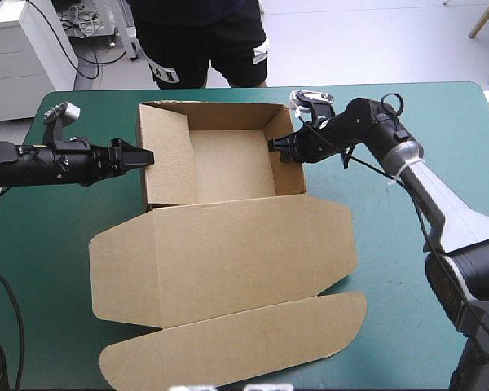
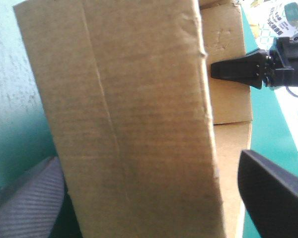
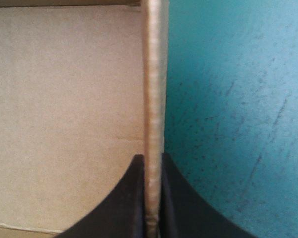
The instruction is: Fold the box
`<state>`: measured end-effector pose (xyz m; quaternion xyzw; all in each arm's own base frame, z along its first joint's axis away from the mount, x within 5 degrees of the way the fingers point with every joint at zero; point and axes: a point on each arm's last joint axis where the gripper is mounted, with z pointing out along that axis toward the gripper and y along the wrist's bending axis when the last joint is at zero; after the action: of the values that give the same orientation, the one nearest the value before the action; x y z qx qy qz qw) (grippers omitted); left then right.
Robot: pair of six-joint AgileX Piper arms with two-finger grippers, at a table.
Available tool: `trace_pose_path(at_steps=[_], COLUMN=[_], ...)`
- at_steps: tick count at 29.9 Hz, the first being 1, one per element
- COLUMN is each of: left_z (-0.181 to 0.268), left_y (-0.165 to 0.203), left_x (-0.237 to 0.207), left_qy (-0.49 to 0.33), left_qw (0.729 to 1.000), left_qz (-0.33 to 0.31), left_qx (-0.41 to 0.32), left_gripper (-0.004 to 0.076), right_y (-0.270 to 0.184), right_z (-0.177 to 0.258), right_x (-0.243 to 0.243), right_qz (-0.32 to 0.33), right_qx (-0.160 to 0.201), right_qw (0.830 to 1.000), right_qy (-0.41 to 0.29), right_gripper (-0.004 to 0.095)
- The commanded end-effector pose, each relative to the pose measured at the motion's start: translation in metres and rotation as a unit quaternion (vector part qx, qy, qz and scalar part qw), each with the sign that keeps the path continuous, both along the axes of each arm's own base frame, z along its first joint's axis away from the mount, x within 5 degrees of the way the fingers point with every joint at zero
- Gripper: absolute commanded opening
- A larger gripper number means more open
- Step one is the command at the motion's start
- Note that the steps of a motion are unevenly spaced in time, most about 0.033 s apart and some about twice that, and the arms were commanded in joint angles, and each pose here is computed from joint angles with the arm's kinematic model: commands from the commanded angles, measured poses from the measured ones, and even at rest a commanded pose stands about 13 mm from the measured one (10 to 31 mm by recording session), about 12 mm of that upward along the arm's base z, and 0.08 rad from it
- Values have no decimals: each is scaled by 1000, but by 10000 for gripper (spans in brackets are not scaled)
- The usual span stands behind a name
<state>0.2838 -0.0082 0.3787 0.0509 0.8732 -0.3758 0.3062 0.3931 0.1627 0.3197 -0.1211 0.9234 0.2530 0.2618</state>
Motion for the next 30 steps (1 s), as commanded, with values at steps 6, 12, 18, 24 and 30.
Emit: trace_pose_path(at_steps=[6,12,18,24,30], left_z=[17,8,6,-5,-8], left_y=[-7,0,2,-10,-27], left_x=[-11,-12,-12,-11,-7], left_qy=[-19,17,38,71,69], left_qw=[1000,999,998,990,984], left_qz=[-23,-4,14,26,48], left_qx=[-7,42,49,122,159], left_gripper=[673,673,648,457,275], right_y=[27,47,55,55,54], right_z=[38,40,39,38,36], right_x=[-16,-25,-28,-29,-30], right_qz=[8,24,27,29,35], right_qx=[56,60,50,49,37], right_qw=[997,995,996,996,997], right_qy=[-59,-71,-74,-71,-65], right_gripper=[-14,-13,-13,-12,-10])
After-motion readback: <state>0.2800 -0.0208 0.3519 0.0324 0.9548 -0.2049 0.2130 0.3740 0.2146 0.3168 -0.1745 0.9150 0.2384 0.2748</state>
